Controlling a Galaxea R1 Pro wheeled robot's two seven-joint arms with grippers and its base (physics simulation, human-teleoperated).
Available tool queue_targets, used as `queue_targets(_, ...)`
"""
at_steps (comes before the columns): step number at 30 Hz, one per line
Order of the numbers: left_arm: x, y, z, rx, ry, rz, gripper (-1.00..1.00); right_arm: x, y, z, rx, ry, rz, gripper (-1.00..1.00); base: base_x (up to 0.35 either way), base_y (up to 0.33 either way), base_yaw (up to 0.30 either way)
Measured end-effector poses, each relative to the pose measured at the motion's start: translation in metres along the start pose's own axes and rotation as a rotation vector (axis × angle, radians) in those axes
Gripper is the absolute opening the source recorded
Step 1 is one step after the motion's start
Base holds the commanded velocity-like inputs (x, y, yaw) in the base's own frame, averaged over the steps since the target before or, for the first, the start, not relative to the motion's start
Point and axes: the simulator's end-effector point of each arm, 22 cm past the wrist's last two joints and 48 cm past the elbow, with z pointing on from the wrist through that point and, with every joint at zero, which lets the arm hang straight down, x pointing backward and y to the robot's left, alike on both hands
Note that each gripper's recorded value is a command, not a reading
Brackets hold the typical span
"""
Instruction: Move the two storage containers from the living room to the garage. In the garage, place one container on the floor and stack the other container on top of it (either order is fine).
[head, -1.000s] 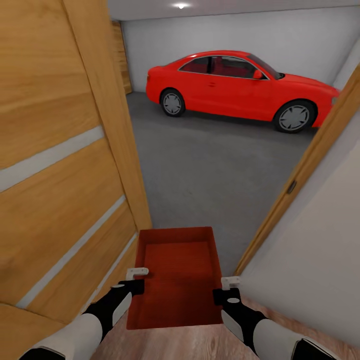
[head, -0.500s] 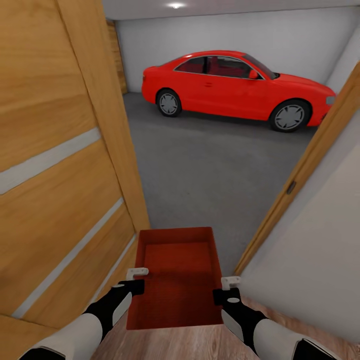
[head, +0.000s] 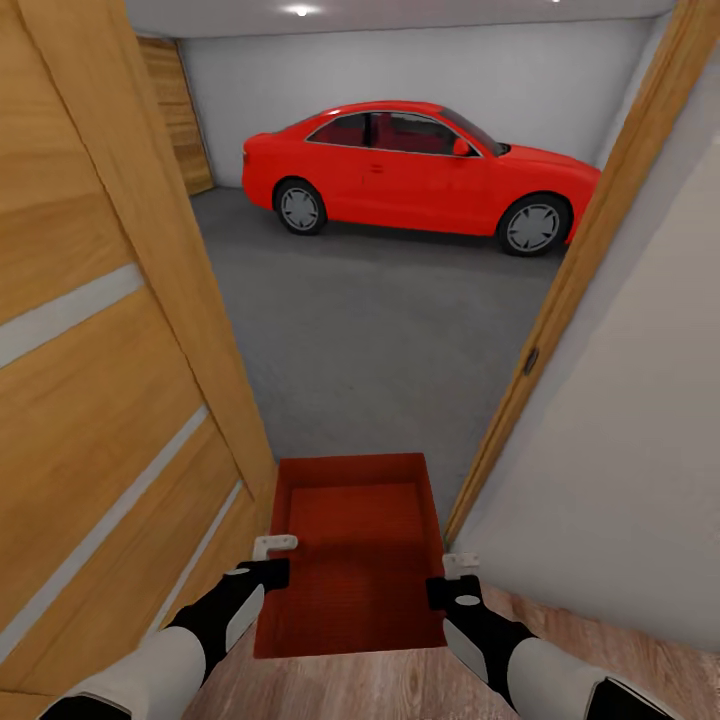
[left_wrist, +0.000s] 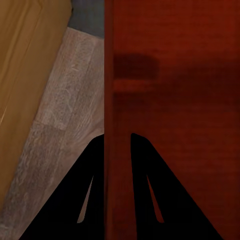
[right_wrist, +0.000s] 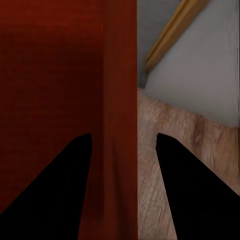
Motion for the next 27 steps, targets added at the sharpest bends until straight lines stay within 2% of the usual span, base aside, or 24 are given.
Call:
queue_targets(10, -0.0006, -0.0002, 0.0000, 0.000, -0.003, 0.000, -1.00, -0.0003, -0.0003, 0.0000, 0.001, -0.002, 0.000, -1.00, 0.000, 0.000, -0.207)
queue_targets(16, -0.0005, -0.0010, 0.0000, 0.000, -0.005, 0.000, -1.00, 0.0001, -0.0013, 0.0002, 0.002, -0.004, 0.000, -1.00, 0.001, 0.025, -0.042)
queue_targets(27, 0.0000, -0.0019, -0.0002, -0.002, -0.003, 0.001, -1.00, 0.0008, -0.0020, 0.0002, 0.003, -0.002, -0.001, -1.00, 0.083, 0.276, -0.002)
